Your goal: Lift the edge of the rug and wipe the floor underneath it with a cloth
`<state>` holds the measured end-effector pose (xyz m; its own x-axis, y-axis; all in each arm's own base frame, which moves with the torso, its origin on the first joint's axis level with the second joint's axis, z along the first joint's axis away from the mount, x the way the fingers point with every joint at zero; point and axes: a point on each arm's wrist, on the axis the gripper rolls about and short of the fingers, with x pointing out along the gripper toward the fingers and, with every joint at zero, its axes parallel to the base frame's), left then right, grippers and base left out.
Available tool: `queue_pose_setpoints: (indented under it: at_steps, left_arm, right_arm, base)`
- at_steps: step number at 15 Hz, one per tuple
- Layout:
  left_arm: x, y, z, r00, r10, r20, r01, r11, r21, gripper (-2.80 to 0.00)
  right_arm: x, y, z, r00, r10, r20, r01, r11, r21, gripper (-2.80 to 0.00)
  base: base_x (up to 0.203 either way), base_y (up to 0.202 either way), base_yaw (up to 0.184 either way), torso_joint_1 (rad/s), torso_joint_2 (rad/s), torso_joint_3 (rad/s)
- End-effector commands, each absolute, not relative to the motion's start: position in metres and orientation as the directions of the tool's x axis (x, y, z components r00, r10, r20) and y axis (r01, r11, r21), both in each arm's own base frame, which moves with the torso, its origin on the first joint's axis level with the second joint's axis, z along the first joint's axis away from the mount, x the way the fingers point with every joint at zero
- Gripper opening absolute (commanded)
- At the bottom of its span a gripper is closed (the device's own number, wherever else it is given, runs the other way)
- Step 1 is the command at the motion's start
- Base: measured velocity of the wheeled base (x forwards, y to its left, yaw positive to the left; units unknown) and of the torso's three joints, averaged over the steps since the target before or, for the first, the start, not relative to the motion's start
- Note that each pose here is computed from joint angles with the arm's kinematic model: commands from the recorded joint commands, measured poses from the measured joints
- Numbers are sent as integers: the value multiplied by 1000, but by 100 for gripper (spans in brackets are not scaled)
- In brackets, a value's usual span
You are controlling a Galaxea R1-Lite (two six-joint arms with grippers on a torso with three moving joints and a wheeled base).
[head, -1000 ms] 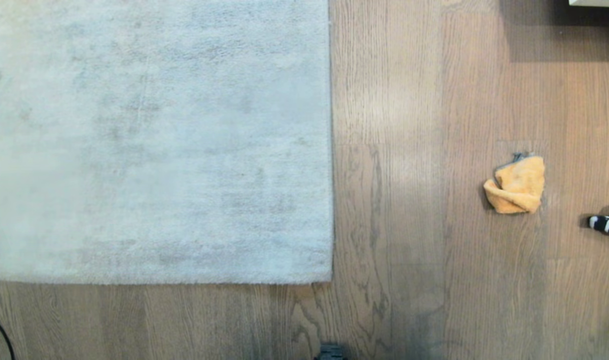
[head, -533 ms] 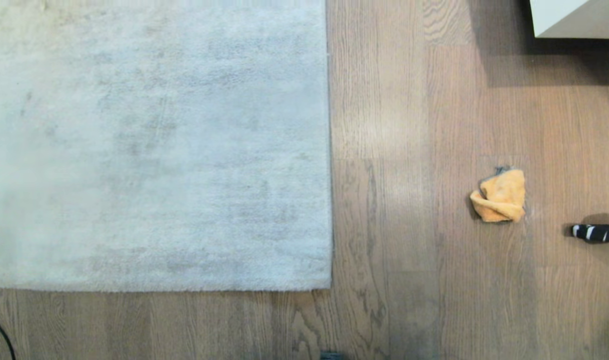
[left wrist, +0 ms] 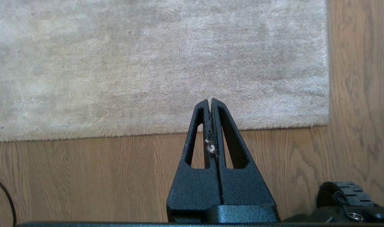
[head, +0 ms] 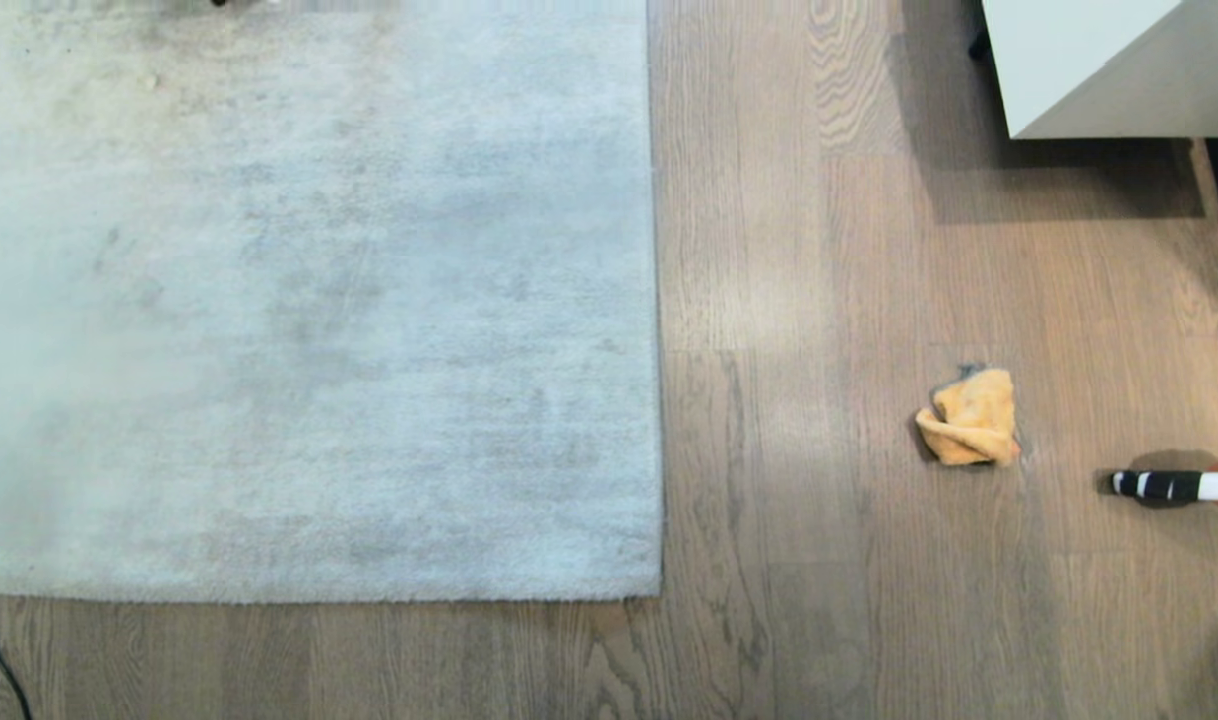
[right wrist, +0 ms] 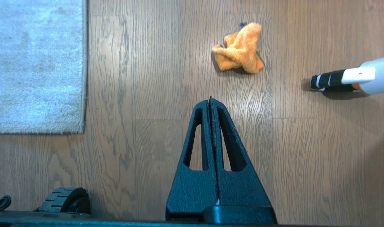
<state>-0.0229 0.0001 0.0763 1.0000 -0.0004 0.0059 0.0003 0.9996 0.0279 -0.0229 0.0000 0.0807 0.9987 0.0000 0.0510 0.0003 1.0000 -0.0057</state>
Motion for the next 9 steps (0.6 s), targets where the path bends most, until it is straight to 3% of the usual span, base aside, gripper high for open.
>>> queue_pose_setpoints:
  at_steps: [1, 9]
  left_arm:
    - [-23, 0, 76, 1000, 0, 6, 0, 1000, 29, -280]
    - [-23, 0, 76, 1000, 0, 7, 0, 1000, 28, -280]
  right_arm:
    - [-23, 0, 81, 999, 1, 51, -1, 1000, -6, -280]
    - [-23, 0, 81, 999, 0, 51, 0, 1000, -6, -280]
  base:
    - [0, 0, 0, 2, 2, 203]
    - [0, 0, 0, 1, 2, 205]
